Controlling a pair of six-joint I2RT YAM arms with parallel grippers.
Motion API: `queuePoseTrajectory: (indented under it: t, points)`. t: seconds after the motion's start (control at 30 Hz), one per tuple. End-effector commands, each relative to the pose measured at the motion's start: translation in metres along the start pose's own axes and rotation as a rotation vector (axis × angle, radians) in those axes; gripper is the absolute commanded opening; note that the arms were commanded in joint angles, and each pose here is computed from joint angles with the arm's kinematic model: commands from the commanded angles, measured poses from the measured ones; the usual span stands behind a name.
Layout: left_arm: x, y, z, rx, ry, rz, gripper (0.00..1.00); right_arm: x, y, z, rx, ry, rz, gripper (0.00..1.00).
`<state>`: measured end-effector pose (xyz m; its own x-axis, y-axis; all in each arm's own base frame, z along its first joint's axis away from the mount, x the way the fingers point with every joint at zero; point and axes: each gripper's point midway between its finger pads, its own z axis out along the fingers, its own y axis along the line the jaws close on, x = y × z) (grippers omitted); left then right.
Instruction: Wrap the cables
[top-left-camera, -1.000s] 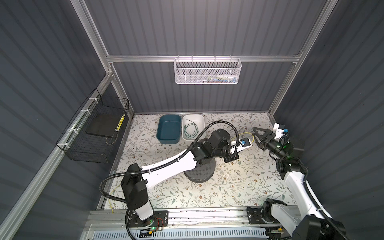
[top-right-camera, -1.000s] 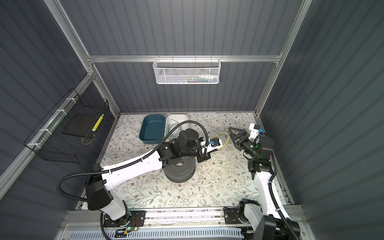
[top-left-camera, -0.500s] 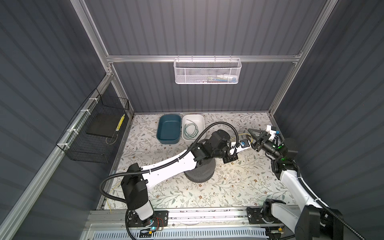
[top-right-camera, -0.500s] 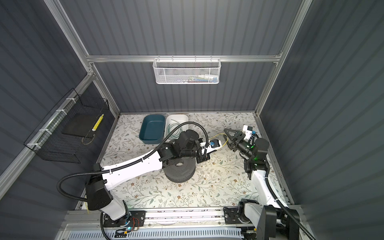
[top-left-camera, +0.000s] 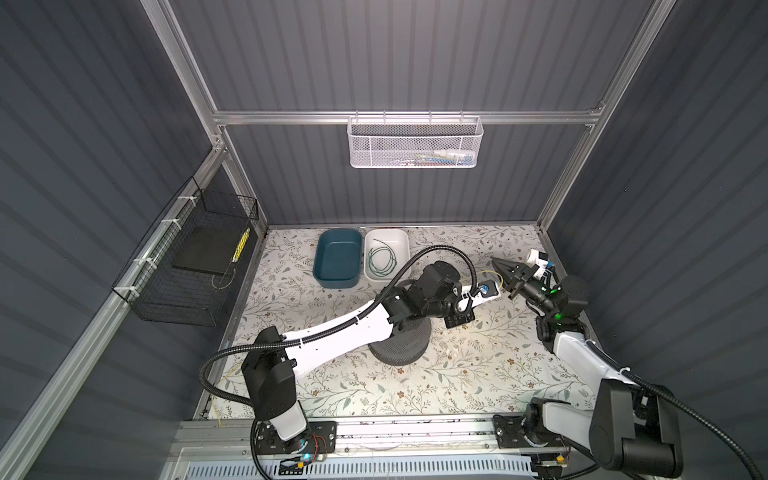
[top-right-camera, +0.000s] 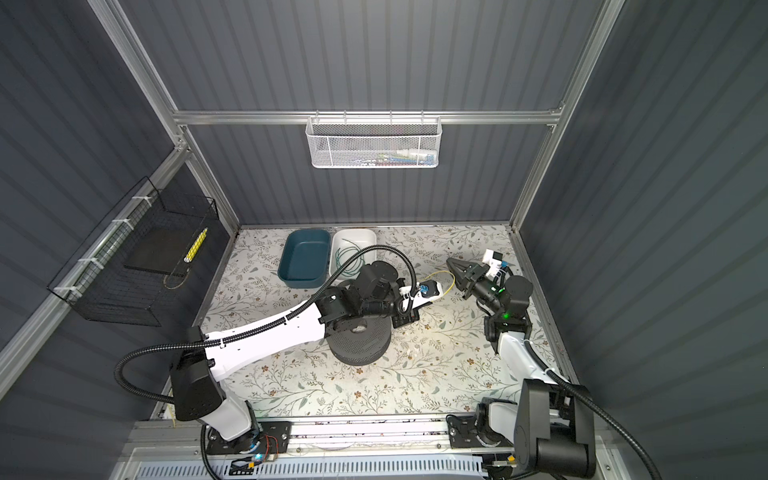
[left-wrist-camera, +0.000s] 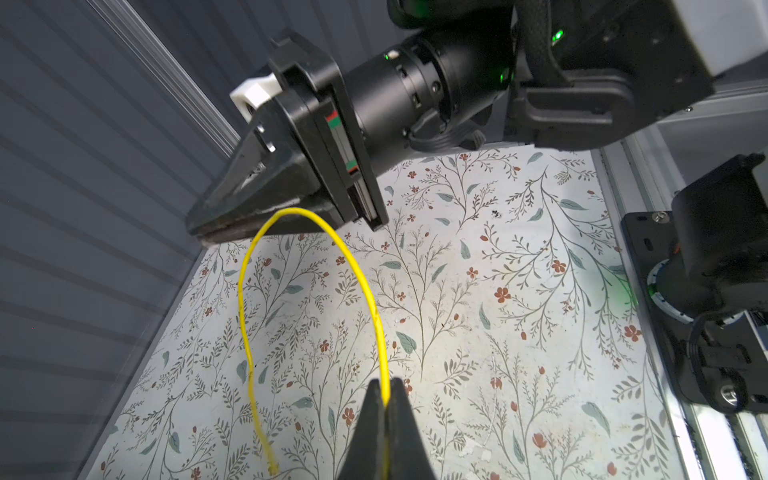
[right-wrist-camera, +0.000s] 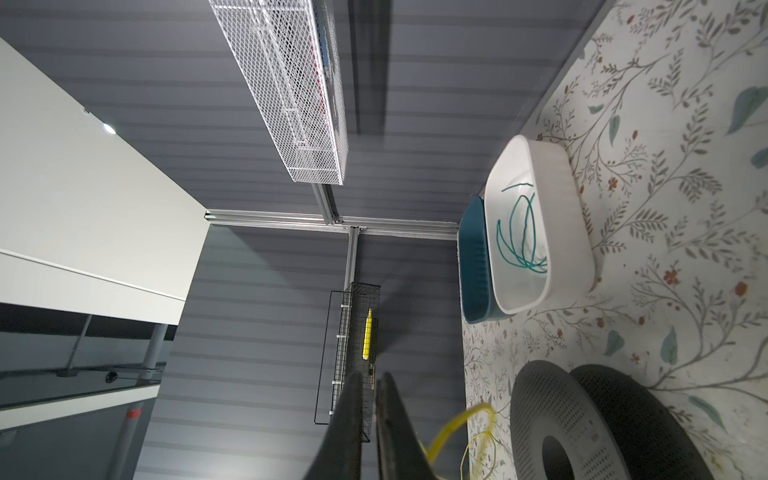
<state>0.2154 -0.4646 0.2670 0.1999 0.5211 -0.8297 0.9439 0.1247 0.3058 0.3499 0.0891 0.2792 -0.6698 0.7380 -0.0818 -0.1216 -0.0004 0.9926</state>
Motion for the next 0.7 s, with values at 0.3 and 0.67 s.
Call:
queuePoseTrajectory:
  t: [0.3,0.67]
  points:
    - [0.006,0.012,-0.025,-0.119,-0.037,-0.037,0.0,-0.004,0.007,-0.01,0.027,-0.056,-0.105,0.46]
    - [-0.026,0.045,-0.056,-0.043,-0.285,-0.34,0.0,0.027,-0.04,-0.017,0.257,-0.024,-0.403,0.27]
